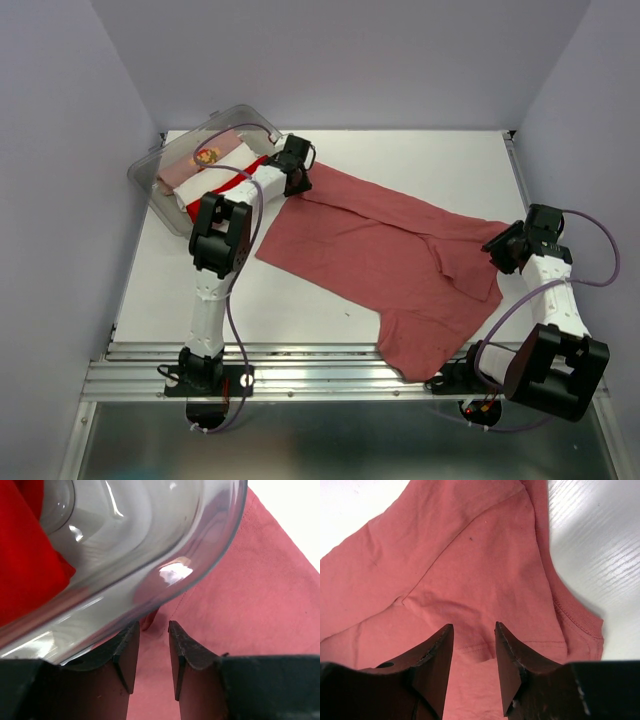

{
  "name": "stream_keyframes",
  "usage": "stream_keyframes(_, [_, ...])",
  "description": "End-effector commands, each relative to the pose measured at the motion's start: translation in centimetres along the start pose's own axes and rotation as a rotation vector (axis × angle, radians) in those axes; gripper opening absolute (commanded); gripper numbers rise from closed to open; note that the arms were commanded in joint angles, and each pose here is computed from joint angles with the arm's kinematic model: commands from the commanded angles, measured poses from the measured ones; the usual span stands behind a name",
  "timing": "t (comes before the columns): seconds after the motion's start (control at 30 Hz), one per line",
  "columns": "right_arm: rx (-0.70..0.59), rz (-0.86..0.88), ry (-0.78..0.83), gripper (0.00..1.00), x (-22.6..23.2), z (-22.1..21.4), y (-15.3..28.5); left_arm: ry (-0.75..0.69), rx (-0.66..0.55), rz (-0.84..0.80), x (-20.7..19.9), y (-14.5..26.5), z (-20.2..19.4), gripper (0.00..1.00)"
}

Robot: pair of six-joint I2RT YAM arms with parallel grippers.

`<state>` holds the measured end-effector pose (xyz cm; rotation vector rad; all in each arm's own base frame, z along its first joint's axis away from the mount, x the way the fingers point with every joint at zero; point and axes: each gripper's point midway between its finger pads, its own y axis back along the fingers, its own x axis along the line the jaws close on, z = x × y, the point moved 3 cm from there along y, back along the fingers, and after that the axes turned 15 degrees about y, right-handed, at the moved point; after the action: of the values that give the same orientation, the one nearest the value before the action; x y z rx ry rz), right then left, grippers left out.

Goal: Roll the t-shirts
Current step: Fold the T-shirt at the center of the board.

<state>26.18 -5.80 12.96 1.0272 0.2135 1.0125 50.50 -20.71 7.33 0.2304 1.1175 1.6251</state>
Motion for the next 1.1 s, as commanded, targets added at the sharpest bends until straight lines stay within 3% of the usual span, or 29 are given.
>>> stream_keyframes(0.0, [-0.039,0.013,0.03,0.45,0.6,1.3,0.5,0.013,-0.011,-0.022,-1.0,0.1,0.6,0.41])
stream_keyframes(0.1, [-0.035,0.012,0.028,0.45,0.6,1.2,0.4,0.015,-0.01,-0.025,-1.1,0.0,0.5,0.41])
stream_keyframes(0.3, [-0.037,0.004,0.028,0.45,0.5,1.2,0.4,0.011,-0.017,-0.018,-0.9,0.2,0.6,0.31])
stream_keyframes(0.4, [-0.035,0.005,0.028,0.45,0.4,1.1,0.4,0.005,-0.026,-0.011,-0.9,0.4,0.9,0.33])
stream_keyframes(0.47, [-0.036,0.004,0.028,0.45,0.4,1.1,0.5,0.003,-0.033,-0.005,-0.8,0.7,1.0,0.43])
stream_keyframes(0.57, [-0.037,0.001,0.028,0.45,0.4,1.0,0.5,-0.009,-0.062,0.006,-0.6,1.1,1.2,0.48])
stream_keyframes(1.07, [-0.041,0.001,0.025,0.45,0.3,1.0,0.6,-0.031,-0.057,0.046,0.2,0.4,-0.1,0.47])
